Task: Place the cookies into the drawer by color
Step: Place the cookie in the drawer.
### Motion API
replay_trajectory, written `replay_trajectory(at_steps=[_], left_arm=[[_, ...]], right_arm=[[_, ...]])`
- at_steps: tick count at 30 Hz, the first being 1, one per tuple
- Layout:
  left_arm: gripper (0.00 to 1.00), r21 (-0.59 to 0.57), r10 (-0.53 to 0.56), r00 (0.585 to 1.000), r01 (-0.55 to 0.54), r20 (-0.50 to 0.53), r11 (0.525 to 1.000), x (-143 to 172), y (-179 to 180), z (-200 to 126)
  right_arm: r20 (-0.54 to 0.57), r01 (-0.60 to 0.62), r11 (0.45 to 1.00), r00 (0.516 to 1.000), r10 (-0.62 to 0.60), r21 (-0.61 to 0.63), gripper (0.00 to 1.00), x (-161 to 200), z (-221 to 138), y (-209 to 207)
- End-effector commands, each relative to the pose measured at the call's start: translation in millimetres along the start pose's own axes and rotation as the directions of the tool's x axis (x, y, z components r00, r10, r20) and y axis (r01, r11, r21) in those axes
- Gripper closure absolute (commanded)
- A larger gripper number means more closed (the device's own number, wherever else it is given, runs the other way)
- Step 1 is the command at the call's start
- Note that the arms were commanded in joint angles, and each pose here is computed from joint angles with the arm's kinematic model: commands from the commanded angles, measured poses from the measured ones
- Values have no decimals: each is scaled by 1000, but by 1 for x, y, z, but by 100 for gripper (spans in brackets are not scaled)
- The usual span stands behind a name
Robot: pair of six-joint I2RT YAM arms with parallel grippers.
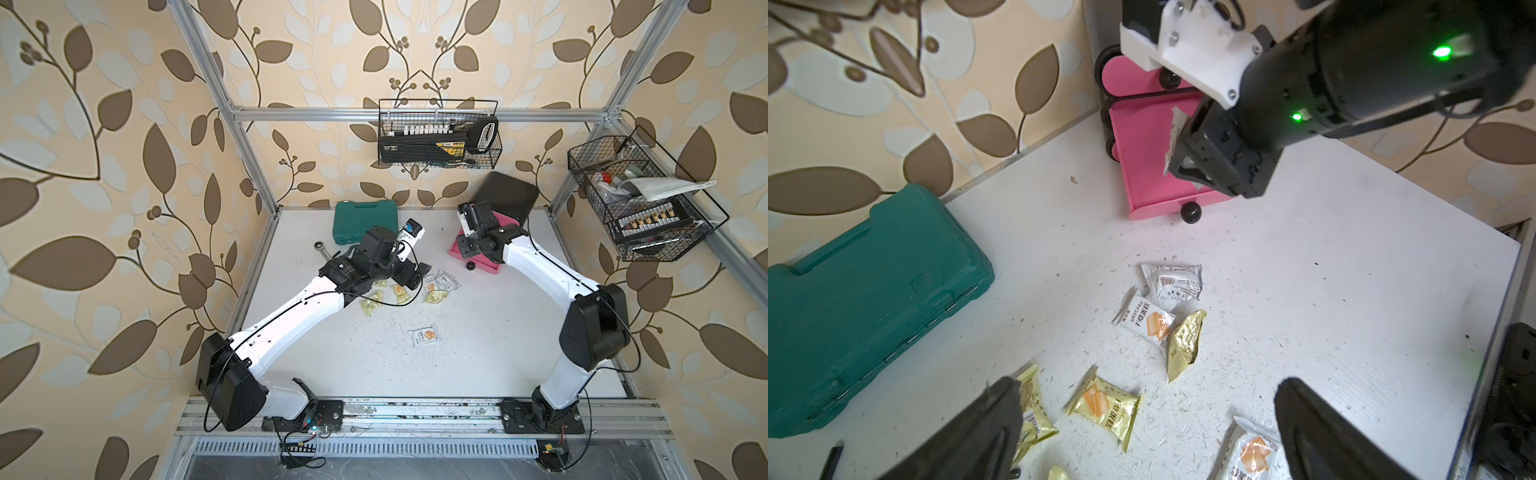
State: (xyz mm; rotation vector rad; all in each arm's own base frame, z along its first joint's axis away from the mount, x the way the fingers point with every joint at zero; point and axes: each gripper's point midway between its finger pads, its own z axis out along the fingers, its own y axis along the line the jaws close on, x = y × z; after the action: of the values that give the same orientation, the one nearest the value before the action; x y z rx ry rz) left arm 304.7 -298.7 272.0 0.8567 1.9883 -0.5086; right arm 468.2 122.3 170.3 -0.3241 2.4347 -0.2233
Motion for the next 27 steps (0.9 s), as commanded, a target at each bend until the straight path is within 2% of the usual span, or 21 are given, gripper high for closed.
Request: replay_trajectory(at_steps=[1,7,10,12,14,18,22,24,27], left_arm=[[2,-5,14,998,-14,57,1000,-20,-3,-10],[2,-4,14,998,-13,55,1000,-20,-3,-10],[2,-9,15,998,-15,55,1000,-20,-2,-10],[2,-9,17,998,-17,53,1000,-19,-2,-9],[2,-7,15,999,-14,51,1000,-18,-2,-8],[2,-4,13,999,-13,48,1000,-18,-3,-7],[2,-4,11,999,-11,48,1000,-18,-3,-8],[2,-10,14,999,-13,52,1000,-20,-2,-9],[2,-12,13,999,-13,52,1000,-19,-1,-10]], right_arm=[[-33,32,998,999,-30,55,54,-4,19,-8],[-72,74,992,995,-67,104,52,-11,54,-13],[-83,78,990,994,-69,116,47,-10,65,-16],[-86,86,987,994,-74,134,42,-13,67,-19],[-81,83,986,994,-72,144,32,-16,62,-22],[-44,54,989,998,-49,135,27,-22,41,-22],[0,14,998,1000,-14,57,27,-19,7,-5],[10,-34,998,999,34,-47,28,-8,-9,15],[-25,-158,962,987,156,-225,32,16,-24,46]])
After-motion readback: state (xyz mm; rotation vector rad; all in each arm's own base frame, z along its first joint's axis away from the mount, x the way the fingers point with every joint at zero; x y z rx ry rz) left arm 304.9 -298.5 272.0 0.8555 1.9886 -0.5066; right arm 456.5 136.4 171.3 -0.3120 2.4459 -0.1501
